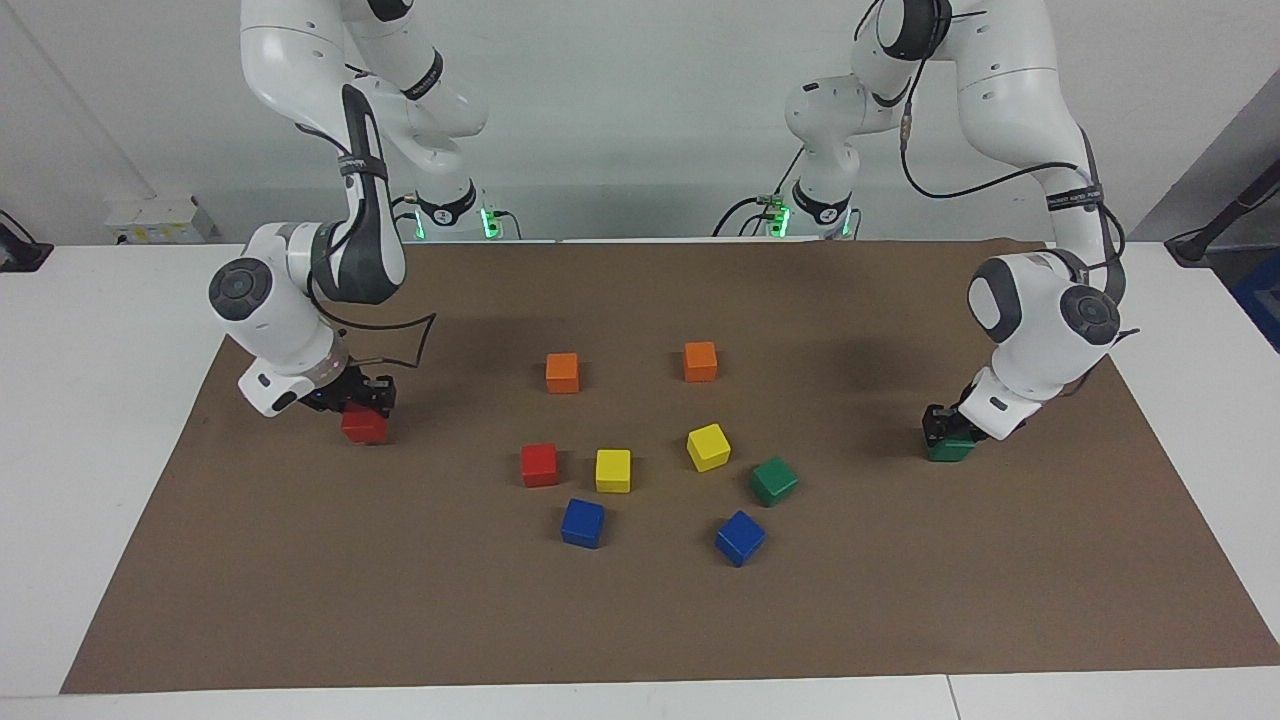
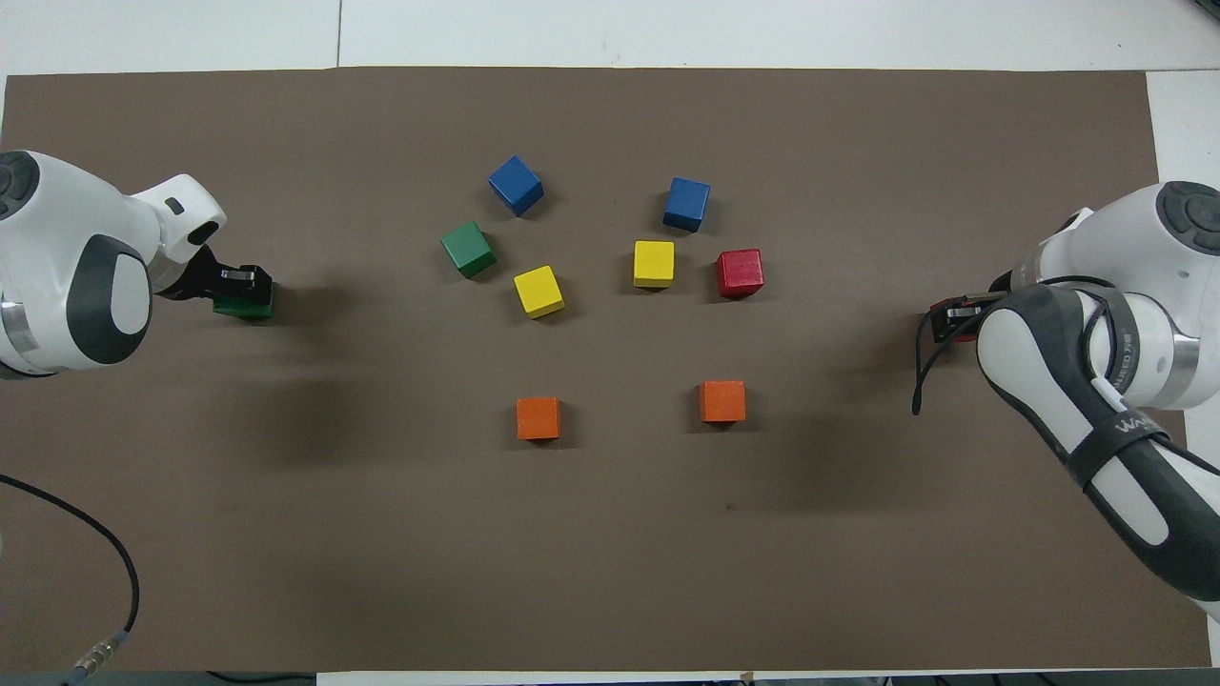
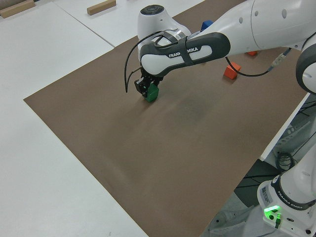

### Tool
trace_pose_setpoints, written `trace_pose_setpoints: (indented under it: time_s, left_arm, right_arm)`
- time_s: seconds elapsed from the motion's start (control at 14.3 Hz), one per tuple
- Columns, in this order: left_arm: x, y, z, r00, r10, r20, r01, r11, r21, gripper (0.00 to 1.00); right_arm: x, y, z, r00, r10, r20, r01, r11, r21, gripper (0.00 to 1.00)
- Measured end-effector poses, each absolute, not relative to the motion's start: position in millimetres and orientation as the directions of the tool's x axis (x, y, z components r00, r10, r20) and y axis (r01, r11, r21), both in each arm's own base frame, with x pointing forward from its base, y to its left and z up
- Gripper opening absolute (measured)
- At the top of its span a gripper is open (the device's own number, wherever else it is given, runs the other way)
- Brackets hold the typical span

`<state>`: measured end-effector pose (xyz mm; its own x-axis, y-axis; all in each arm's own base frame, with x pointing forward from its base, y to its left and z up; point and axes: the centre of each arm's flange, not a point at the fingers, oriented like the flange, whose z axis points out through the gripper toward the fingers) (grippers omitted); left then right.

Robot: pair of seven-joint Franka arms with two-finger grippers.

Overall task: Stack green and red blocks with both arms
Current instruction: 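Set down the green block with the left gripper while the right gripper sets red, then reach the left gripper to the second green while the right gripper reaches red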

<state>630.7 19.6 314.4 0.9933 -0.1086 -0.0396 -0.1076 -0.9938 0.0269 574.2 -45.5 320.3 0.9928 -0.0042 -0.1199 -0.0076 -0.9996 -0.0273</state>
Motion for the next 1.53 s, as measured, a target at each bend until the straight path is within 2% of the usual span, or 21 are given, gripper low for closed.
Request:
trace_pose_setpoints:
  time_s: [0.49, 0.7, 0.77, 0.84, 1.05, 1.25, 1.46, 1.53]
  left_arm:
    - [630.3, 19.6, 313.1, 0.999, -0.024, -0.042, -0.023, -0.999, 0.024, 0.58]
    - [630.2, 17.4, 311.7, 0.999, -0.015, -0.034, -0.015, -1.000, 0.024, 0.88]
    - [630.2, 17.1, 311.6, 0.999, -0.016, -0.034, -0.015, -1.000, 0.024, 0.96]
    - [630.6, 16.9, 312.2, 0.999, -0.016, -0.032, -0.015, -1.000, 0.024, 1.00]
    - [639.9, 13.6, 330.0, 1.000, -0.021, -0.013, -0.021, -0.999, 0.024, 1.00]
    - [655.2, -1.7, 371.0, 1.000, 0.013, 0.004, 0.013, -0.999, 0.030, 1.00]
    - [663.2, -36.8, 397.1, 0.994, 0.106, 0.022, 0.104, -0.993, 0.061, 1.00]
    - [663.5, -55.2, 401.7, 0.989, 0.149, 0.022, 0.147, -0.987, 0.070, 1.00]
  right_arm:
    - [577.5, -44.3, 310.2, 0.994, -0.009, -0.107, -0.012, -1.000, -0.028, 0.55]
    - [577.6, -42.6, 307.5, 0.994, -0.009, -0.107, -0.012, -1.000, -0.029, 0.55]
    - [577.9, -42.5, 306.8, 0.995, -0.010, -0.101, -0.013, -1.000, -0.028, 0.55]
    - [577.8, -42.4, 305.2, 0.995, -0.010, -0.095, -0.013, -1.000, -0.028, 0.55]
    - [577.0, -42.3, 299.6, 0.996, -0.011, -0.090, -0.013, -1.000, -0.028, 0.55]
    - [577.2, -42.3, 299.8, 0.996, -0.011, -0.089, -0.013, -1.000, -0.028, 0.55]
    - [577.2, -42.2, 299.8, 0.996, -0.011, -0.089, -0.014, -1.000, -0.028, 0.55]
    - [577.2, -41.8, 299.6, 0.996, -0.011, -0.089, -0.014, -1.000, -0.028, 0.58]
